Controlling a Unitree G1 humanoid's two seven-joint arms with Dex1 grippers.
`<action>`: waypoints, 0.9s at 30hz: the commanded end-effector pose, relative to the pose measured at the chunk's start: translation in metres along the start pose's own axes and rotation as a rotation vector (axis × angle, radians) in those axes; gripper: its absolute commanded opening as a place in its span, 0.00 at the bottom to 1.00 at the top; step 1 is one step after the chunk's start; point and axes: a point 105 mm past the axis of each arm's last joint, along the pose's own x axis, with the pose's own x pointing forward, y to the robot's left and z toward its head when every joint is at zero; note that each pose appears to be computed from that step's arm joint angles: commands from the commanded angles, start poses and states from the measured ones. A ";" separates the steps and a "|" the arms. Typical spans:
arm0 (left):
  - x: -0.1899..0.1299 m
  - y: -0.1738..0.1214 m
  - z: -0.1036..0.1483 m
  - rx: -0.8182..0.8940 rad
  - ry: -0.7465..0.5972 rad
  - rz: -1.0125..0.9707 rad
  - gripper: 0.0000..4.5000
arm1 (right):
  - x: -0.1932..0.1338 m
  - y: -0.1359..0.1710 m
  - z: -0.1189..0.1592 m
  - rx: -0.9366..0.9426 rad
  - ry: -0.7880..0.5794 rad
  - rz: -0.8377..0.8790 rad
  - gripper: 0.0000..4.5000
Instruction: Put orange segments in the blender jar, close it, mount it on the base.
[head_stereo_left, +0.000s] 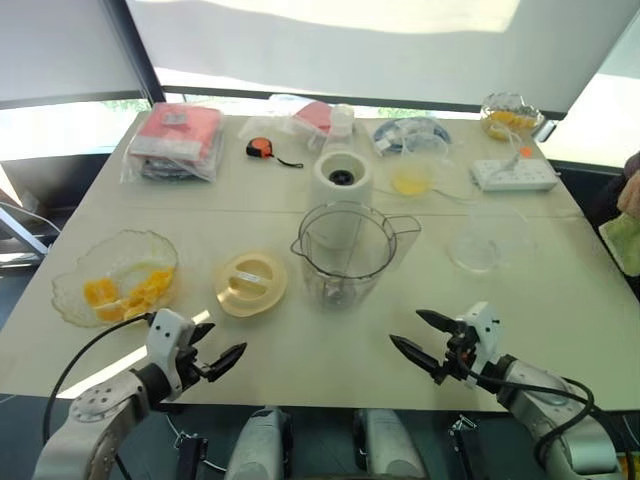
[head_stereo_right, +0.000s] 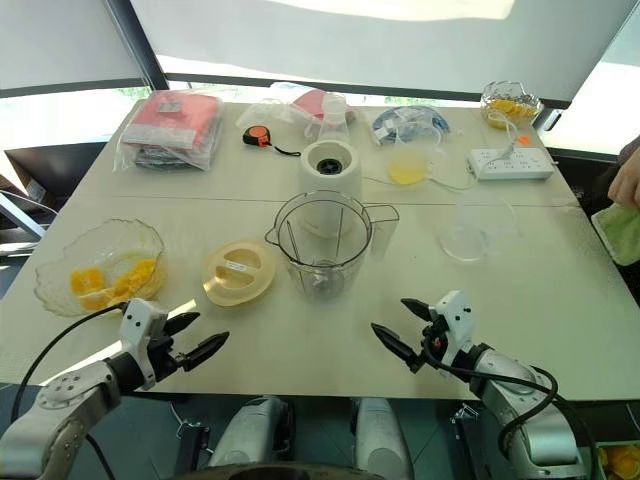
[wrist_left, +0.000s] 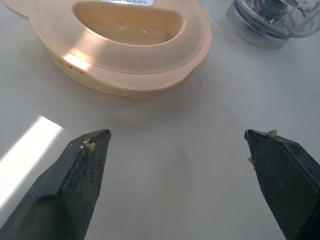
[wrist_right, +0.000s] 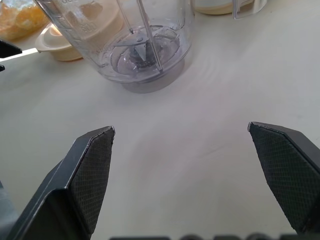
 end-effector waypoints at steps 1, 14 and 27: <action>-0.001 -0.003 0.015 0.044 -0.048 -0.004 0.99 | -0.001 0.005 0.015 -0.034 -0.042 0.022 1.00; -0.008 -0.002 0.037 0.082 -0.112 0.009 0.99 | 0.001 0.004 0.023 -0.067 -0.053 0.032 1.00; -0.008 -0.002 0.043 0.118 -0.104 0.012 0.99 | 0.006 0.001 0.027 -0.091 -0.056 0.042 1.00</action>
